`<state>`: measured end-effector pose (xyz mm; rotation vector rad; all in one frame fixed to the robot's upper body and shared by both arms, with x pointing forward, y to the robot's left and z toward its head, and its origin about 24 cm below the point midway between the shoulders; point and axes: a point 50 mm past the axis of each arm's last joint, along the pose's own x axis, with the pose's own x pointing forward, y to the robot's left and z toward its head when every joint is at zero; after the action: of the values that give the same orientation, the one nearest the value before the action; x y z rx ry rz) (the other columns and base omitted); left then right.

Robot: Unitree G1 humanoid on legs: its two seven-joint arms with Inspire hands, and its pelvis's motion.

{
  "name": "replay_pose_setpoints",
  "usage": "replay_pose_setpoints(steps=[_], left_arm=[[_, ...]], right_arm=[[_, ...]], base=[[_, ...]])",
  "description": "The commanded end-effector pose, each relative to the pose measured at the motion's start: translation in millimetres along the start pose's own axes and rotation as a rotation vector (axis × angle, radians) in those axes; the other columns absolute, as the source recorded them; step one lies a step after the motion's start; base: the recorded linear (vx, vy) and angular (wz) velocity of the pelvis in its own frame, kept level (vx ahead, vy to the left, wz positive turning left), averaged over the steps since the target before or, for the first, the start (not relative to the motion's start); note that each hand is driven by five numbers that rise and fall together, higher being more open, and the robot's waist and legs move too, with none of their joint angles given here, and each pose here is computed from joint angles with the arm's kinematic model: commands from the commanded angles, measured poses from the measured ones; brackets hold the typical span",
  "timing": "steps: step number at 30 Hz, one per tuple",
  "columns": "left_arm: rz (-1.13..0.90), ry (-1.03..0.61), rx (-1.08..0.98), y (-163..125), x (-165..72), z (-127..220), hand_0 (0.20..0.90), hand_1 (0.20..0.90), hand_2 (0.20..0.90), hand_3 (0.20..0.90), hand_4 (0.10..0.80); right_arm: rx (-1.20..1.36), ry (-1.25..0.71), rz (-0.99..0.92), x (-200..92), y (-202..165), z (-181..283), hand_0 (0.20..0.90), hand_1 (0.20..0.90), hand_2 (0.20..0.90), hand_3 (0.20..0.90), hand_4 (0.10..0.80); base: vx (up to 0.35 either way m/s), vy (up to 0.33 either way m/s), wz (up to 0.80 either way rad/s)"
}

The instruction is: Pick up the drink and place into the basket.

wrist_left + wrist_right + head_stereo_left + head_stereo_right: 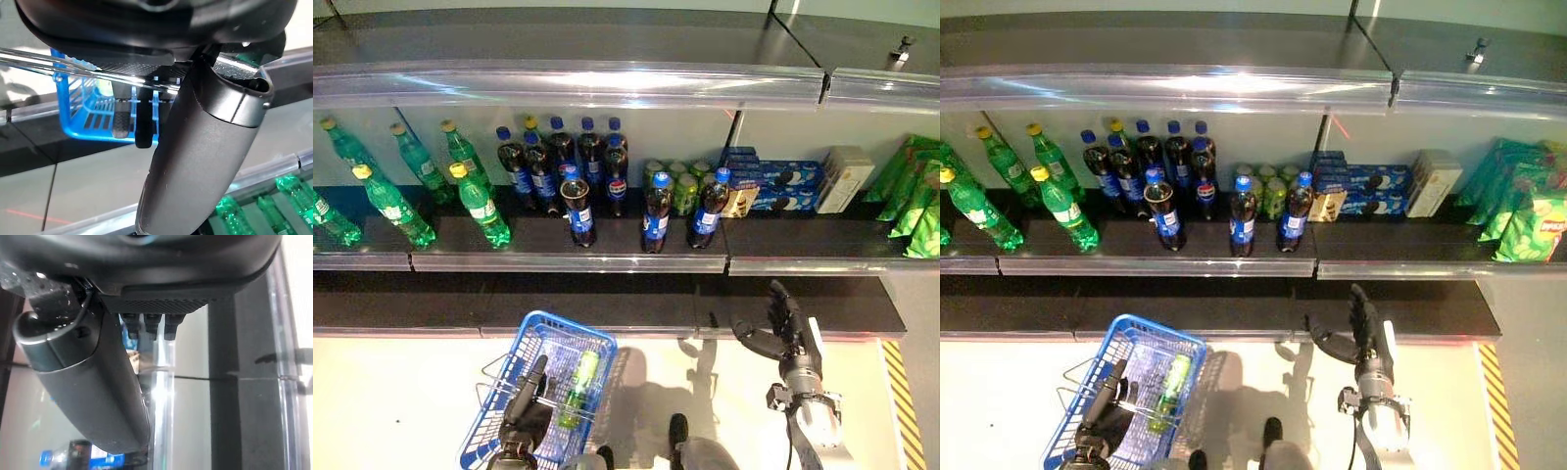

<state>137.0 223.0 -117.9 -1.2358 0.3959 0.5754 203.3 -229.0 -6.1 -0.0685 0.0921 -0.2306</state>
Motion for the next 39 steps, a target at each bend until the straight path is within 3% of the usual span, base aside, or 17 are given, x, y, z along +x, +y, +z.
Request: replay_pose_setpoints(steps=[1, 23, 29, 39], left_arm=[[-0.351, -0.163, 0.054, -60.1, 9.1, 35.7, 0.3, 0.3, 0.3, 0.2, 0.1], [-0.305, -0.148, 0.055, -39.9, -3.2, 40.4, 0.3, 0.3, 0.3, 0.2, 0.1], [-0.363, -0.158, 0.115, -59.6, 1.7, 54.9, 0.3, 0.3, 0.3, 0.2, 0.1], [-0.451, -0.153, 0.121, -88.0, 4.3, 41.4, 0.3, 0.3, 0.3, 0.2, 0.1]], right_arm=[[-0.045, -0.271, 0.091, 19.5, 7.6, 55.9, 0.9, 0.9, 0.9, 0.9, 0.8], [-0.004, -0.345, 0.098, 21.0, 4.9, 77.4, 0.9, 0.9, 0.9, 0.9, 0.8], [0.051, -0.407, 0.076, 17.9, 11.0, 84.3, 0.9, 0.9, 0.9, 0.9, 0.8], [0.017, -0.498, 0.037, 15.6, 12.0, 103.2, 0.9, 0.9, 0.9, 0.9, 0.8]], base=[[0.05, -0.034, 0.05], [0.033, 0.026, 0.08], [0.037, -0.113, 0.0], [-0.018, -0.146, 0.46]])
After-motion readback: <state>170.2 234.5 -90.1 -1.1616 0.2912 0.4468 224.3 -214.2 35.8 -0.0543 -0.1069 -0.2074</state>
